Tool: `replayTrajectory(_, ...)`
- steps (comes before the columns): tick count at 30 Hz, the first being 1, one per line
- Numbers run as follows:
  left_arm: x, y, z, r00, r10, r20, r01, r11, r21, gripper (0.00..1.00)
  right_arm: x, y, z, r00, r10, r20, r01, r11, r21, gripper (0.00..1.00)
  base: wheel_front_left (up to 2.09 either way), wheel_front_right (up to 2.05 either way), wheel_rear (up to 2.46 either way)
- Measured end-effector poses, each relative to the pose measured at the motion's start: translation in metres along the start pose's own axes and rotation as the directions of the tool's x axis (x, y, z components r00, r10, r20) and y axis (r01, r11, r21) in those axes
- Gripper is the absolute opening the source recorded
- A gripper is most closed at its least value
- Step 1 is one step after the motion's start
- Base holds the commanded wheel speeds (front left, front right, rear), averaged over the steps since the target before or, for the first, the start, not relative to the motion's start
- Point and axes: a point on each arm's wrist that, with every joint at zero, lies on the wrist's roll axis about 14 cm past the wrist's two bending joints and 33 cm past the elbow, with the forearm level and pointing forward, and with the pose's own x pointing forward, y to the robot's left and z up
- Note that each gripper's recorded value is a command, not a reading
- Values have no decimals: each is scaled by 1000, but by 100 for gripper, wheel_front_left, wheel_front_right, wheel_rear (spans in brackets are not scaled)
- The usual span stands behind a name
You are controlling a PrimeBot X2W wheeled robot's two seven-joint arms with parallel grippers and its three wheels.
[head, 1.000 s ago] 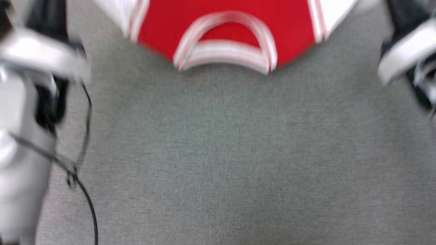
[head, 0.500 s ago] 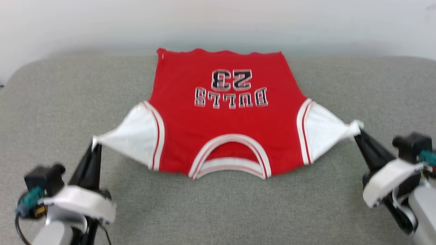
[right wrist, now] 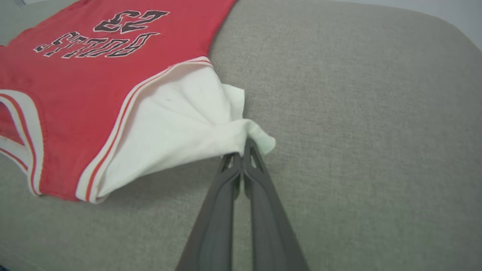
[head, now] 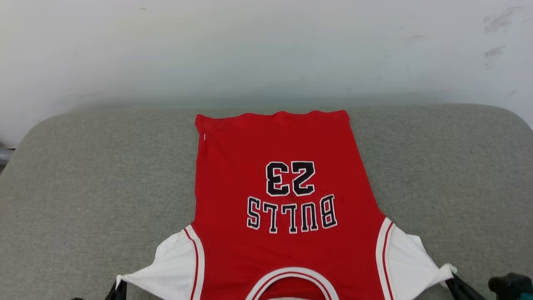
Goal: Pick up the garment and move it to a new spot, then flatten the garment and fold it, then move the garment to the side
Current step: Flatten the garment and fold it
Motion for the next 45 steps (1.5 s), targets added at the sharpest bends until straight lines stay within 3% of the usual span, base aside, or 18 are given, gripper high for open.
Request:
replayTrajectory(10, -27, 18, -42, 990, 78, -114, -82, 996, -39, 0, -48, -6, -60, 985, -62, -161, 69, 997, 37, 0, 0, 0, 0)
replayTrajectory(16, -30, 14, -51, 989, 71, -129, -78, 996, -49, 0, -51, -4, -63, 984, -73, -165, 84, 995, 61, 1, 0, 0, 0)
replayTrajectory(17, -30, 13, -51, 989, 69, -128, -76, 996, -50, 0, -50, -4, -61, 985, -77, -156, 88, 994, 68, 41, 0, 0, 0)
replayTrajectory(18, -29, 12, -50, 990, 61, -125, -67, 997, -49, 0, -49, -5, -58, 986, -78, -147, 89, 994, 70, 89, 0, 0, 0)
replayTrajectory(19, -28, 10, -49, 991, 55, -120, -61, 997, -47, 0, -47, -6, -53, 988, -83, -132, 93, 993, 72, 100, 0, 0, 0)
replayTrajectory(24, -23, 3, -40, 996, 29, -86, -33, 998, -44, 0, -27, -23, -2, 994, -113, 11, 112, 992, 60, 100, 0, 0, 0)
replayTrajectory(29, -19, -7, -29, 999, 9, -41, -11, 999, -45, 0, -5, -49, 96, 962, -132, 240, 138, 990, -6, 100, 0, 0, 0)
replayTrajectory(33, -16, -11, -18, 1000, -3, -6, 3, 999, -32, 0, 16, -45, 164, 945, -72, 318, 105, 990, -89, 100, 0, 0, 0)
replayTrajectory(39, 3, -22, 1, 998, -36, 47, 37, 999, -14, 0, 70, -20, 231, 954, 32, 298, 15, 988, -155, 100, 0, 0, 0)
replayTrajectory(45, 20, -27, 8, 997, -36, 65, 37, 999, -14, 0, 140, -1, 221, 997, 82, -1, -81, 981, -178, 100, 0, 0, 0)
